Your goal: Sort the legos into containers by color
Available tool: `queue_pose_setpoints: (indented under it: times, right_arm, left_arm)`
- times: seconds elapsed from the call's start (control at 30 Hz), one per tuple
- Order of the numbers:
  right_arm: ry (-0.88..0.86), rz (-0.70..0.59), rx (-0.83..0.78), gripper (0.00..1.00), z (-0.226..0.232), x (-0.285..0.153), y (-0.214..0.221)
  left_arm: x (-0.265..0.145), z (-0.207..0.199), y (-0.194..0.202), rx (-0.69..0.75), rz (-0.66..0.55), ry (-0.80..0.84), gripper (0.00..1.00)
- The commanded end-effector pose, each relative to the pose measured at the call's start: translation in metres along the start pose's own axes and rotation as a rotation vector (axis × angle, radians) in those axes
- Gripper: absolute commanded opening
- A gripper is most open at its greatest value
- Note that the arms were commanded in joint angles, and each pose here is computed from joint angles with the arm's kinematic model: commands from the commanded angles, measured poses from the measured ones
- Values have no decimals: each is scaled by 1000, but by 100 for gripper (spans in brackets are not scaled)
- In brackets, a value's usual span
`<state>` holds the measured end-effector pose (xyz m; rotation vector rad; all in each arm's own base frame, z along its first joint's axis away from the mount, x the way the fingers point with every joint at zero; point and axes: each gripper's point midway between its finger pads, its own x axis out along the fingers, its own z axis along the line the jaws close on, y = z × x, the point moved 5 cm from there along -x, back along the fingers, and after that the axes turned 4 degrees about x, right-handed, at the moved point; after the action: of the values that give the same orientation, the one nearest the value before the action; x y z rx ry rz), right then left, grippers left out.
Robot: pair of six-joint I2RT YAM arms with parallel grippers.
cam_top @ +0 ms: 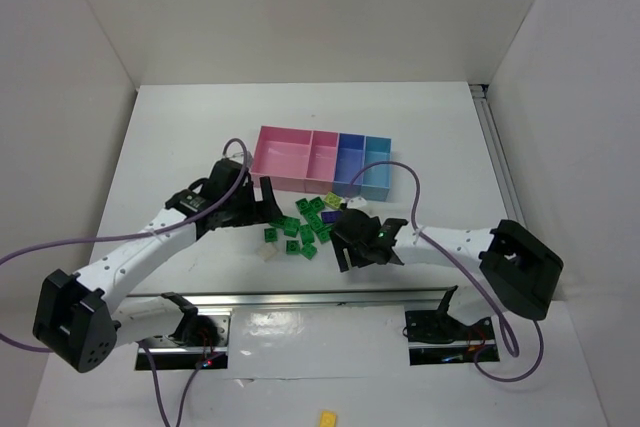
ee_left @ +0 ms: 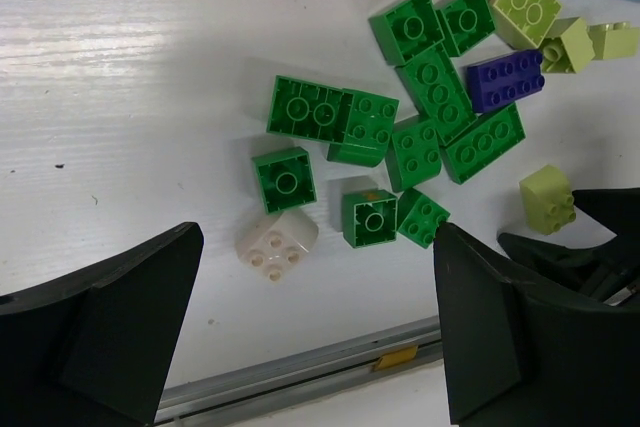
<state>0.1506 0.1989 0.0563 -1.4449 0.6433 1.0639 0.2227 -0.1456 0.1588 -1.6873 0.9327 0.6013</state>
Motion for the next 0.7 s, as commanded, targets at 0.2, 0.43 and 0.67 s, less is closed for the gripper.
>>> queue_pose_setpoints:
  times: [0.2,0.43,0.67]
  right_arm:
    - [83,-91,46,34,-1,3,-15]
    - [60,-272,115,22,5,-42,-81]
    - [63,-383,186,24,-22,-46,-169]
  left_arm:
    - [5,1,11,19,11,31,99]
    - [12,7,23,-2,35,17,99]
    - [10,11,29,-14,20,-1,99]
